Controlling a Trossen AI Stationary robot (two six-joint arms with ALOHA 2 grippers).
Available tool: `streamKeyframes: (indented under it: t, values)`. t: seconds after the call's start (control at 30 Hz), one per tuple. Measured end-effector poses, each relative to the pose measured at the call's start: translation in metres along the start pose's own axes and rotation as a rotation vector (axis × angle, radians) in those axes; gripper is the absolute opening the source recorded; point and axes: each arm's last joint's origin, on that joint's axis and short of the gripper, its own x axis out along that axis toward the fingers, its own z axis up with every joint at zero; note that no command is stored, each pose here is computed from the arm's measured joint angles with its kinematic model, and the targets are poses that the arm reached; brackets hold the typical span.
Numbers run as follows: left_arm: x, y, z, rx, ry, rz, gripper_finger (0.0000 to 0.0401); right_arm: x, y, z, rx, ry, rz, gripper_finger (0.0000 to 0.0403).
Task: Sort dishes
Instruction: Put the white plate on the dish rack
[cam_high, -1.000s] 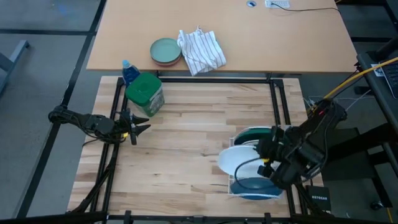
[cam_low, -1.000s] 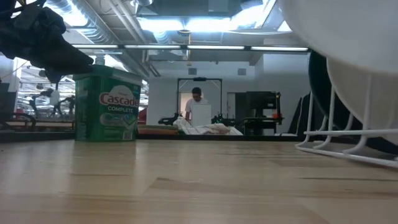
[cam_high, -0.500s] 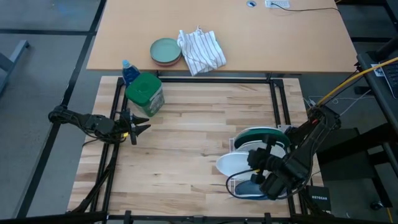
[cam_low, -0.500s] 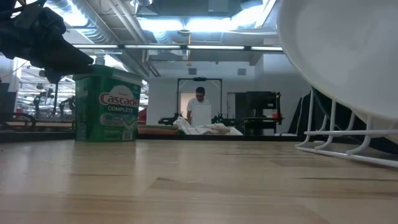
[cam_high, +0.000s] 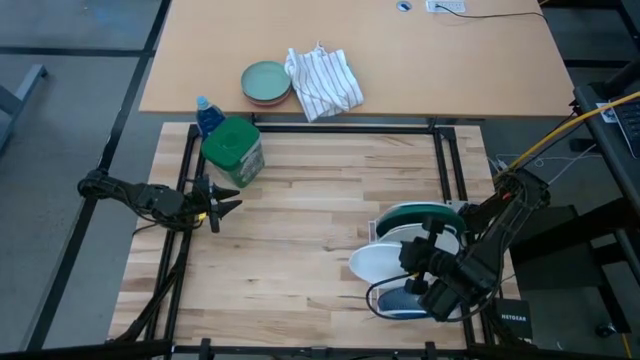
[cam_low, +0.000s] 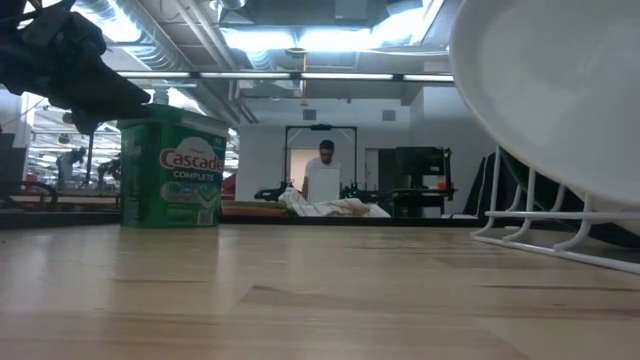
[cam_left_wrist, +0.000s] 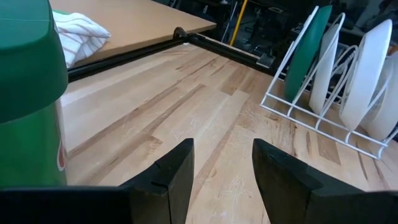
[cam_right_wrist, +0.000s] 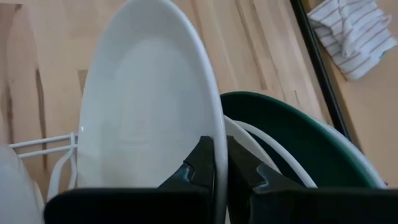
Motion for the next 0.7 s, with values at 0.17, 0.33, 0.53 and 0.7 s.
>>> streamKeyframes:
  t: [0.17,0.33,0.53,0.7]
  values:
    - [0.0000,0.0000,-0.0001,0.002,0.000,0.000,0.0153,-0.0002,-0.0018,0.0002,-0.042,-0.016,-0.011,0.0017]
    - [0.0000,0.0001,-0.0002,0.003,0.001,0.000,0.0153,0.0002,-0.0018,0.0001,-0.052,-0.014,-0.013,0.0017]
    - [0.0000,0.0011,-0.0024,0.021,0.021,0.010,0.0153,0.0004,-0.0016,-0.0001,-0.053,-0.013,-0.015,0.0017]
    - [-0.0001,0.0024,-0.0049,0.040,0.043,0.020,0.0153,0.0006,-0.0014,-0.0004,-0.055,-0.005,-0.012,0.0019]
